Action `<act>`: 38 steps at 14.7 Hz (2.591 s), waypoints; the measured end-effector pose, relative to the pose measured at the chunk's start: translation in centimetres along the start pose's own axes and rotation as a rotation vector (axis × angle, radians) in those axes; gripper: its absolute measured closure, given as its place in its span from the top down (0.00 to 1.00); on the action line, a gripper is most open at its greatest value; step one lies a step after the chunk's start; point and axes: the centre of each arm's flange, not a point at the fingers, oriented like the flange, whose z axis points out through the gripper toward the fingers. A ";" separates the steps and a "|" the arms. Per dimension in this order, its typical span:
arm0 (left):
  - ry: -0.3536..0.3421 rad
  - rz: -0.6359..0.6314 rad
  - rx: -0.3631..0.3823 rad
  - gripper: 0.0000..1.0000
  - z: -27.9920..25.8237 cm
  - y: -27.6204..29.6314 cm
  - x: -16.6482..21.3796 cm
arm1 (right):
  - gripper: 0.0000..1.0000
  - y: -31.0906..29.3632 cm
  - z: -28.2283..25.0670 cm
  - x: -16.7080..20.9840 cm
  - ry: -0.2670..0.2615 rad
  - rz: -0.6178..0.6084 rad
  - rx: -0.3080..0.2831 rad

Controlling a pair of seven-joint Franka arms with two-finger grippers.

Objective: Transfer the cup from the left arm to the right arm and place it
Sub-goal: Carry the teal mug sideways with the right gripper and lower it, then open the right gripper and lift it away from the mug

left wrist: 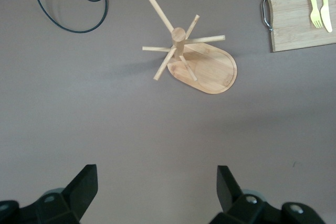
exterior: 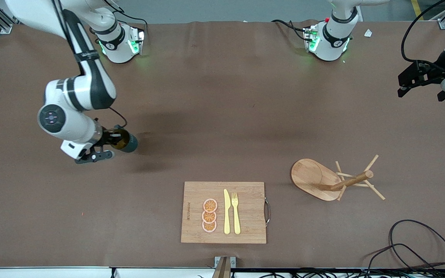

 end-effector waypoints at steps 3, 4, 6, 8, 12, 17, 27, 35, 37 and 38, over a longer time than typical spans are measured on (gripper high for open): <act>-0.011 -0.003 -0.004 1.00 0.9 -0.3 1.2 | 0.04 6.7 -0.2 -1.7 0.031 -0.247 0.002; -0.016 -0.004 -0.005 1.00 1.2 -0.4 1.5 | 0.04 8.7 -0.4 -2.2 0.047 -0.327 -0.009; -0.023 -0.007 -0.006 1.00 1.6 -0.4 1.7 | 0.04 11.9 -0.6 -3.1 0.079 -0.494 -0.048; -0.026 -0.013 -0.006 1.00 1.6 -0.5 1.6 | 0.04 14.3 0.0 -3.7 0.105 -0.659 -0.088; -0.027 -0.020 -0.005 1.00 1.5 -0.8 1.6 | 0.04 16.2 3.2 -3.6 0.110 -0.818 -0.122; -0.028 -0.050 -0.005 1.00 1.5 -1.1 1.6 | 0.04 15.7 5.9 -2.8 0.095 -0.877 -0.117; -0.045 -0.085 -0.006 1.00 2.5 -1.2 2.1 | 0.47 14.6 7.2 -1.9 0.092 -0.934 -0.128; -0.042 -0.086 -0.006 1.00 2.4 -1.2 2.1 | 1.00 15.5 -4.5 -2.0 0.013 -0.574 -0.007; -0.042 -0.086 -0.006 1.00 2.4 -1.2 2.1 | 1.00 15.1 -7.5 -2.8 0.016 -0.431 -0.004; -0.042 -0.086 -0.006 1.00 2.4 -1.2 2.1 | 1.00 14.8 -8.8 -3.2 0.021 -0.368 -0.004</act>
